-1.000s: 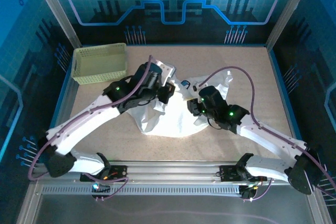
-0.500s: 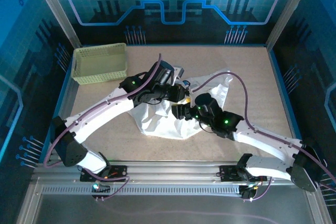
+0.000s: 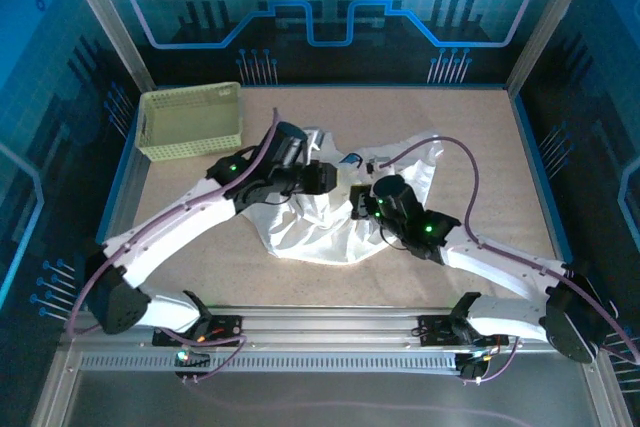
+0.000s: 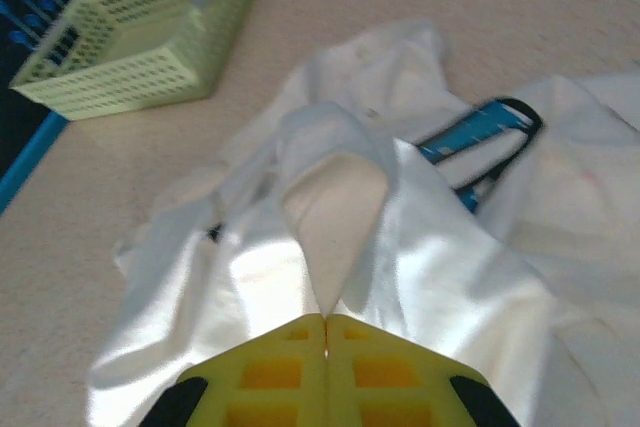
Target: Fold the inside-out t-shirt
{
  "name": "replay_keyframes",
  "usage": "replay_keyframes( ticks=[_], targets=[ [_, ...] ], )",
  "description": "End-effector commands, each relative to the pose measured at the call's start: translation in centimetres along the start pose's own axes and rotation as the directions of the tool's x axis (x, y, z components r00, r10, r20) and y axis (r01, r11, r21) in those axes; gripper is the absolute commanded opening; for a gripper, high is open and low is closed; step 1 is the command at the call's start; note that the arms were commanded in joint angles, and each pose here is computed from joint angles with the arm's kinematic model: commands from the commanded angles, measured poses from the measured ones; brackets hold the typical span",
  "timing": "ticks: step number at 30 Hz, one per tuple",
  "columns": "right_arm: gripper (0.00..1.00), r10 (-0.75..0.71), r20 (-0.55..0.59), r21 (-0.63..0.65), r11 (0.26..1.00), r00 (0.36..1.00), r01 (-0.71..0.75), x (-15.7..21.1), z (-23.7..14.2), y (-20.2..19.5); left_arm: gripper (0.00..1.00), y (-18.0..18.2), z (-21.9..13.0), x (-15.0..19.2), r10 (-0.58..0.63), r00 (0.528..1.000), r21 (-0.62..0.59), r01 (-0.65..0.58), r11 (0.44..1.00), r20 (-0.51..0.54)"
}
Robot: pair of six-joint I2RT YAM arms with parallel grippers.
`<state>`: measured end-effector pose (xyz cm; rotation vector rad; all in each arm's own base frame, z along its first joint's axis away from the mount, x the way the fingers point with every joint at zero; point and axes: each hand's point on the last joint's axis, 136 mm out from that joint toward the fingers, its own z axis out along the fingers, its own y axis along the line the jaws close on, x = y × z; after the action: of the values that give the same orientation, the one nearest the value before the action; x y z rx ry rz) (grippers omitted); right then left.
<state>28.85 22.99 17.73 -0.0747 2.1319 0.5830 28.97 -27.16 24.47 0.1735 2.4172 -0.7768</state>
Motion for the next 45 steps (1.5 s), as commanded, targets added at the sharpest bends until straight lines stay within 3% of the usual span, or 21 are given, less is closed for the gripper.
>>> replay_keyframes(
  ticks=[1,7,17,20,23,28,31,33,37,42,45],
  targets=[
    [0.00,0.085,-0.041,0.000,0.996,0.996,-0.085,0.9,-0.9,-1.4,0.42,2.0,-0.3,1.0,0.019,0.999,-0.047,-0.017,0.999,0.043],
    [0.00,0.169,-0.061,-0.070,0.982,0.984,-0.173,-0.2,-3.3,-0.7,0.42,4.7,3.9,5.9,0.044,0.994,-0.091,-0.053,0.994,-0.102],
    [0.00,0.216,-0.091,-0.086,0.971,0.972,-0.224,0.4,-4.8,-0.6,0.55,4.7,9.5,6.2,0.079,0.984,-0.147,-0.103,0.984,-0.161],
    [0.00,0.215,-0.079,-0.100,0.970,0.973,-0.222,0.1,-5.2,-0.5,0.55,6.1,10.7,6.1,0.068,0.984,-0.222,-0.104,0.969,-0.163],
    [0.00,0.208,-0.076,-0.102,0.971,0.975,-0.215,0.0,-5.4,-0.4,0.51,7.7,11.3,5.7,0.057,0.987,-0.316,-0.103,0.943,-0.151],
    [0.00,0.198,-0.089,-0.083,0.975,0.976,-0.206,0.4,-5.3,-0.7,0.26,7.9,11.9,5.5,0.064,0.986,-0.333,-0.114,0.936,-0.157],
    [0.00,0.176,-0.090,-0.005,0.984,0.980,-0.177,0.7,-5.0,-2.0,0.07,6.7,11.3,5.4,0.071,0.987,-0.271,-0.108,0.957,-0.143],
    [0.00,0.155,-0.101,0.095,0.985,0.983,-0.145,1.1,-4.7,-3.9,0.00,5.2,10.3,5.5,0.095,0.987,-0.184,-0.118,0.976,-0.126],
    [0.00,0.153,-0.146,0.166,0.978,0.977,-0.128,1.6,-3.2,-5.9,0.00,1.9,7.4,5.9,0.154,0.986,0.036,-0.152,0.988,-0.066],
    [0.00,0.160,-0.176,0.175,0.976,0.971,-0.129,1.4,-1.8,-6.8,0.00,-2.2,3.8,8.0,0.241,0.970,0.344,-0.217,0.913,-0.027],
    [0.00,0.150,-0.181,0.202,0.973,0.972,-0.113,0.8,-1.9,-7.6,0.00,-2.5,3.5,8.9,0.255,0.966,0.390,-0.218,0.895,-0.046]
  ],
)
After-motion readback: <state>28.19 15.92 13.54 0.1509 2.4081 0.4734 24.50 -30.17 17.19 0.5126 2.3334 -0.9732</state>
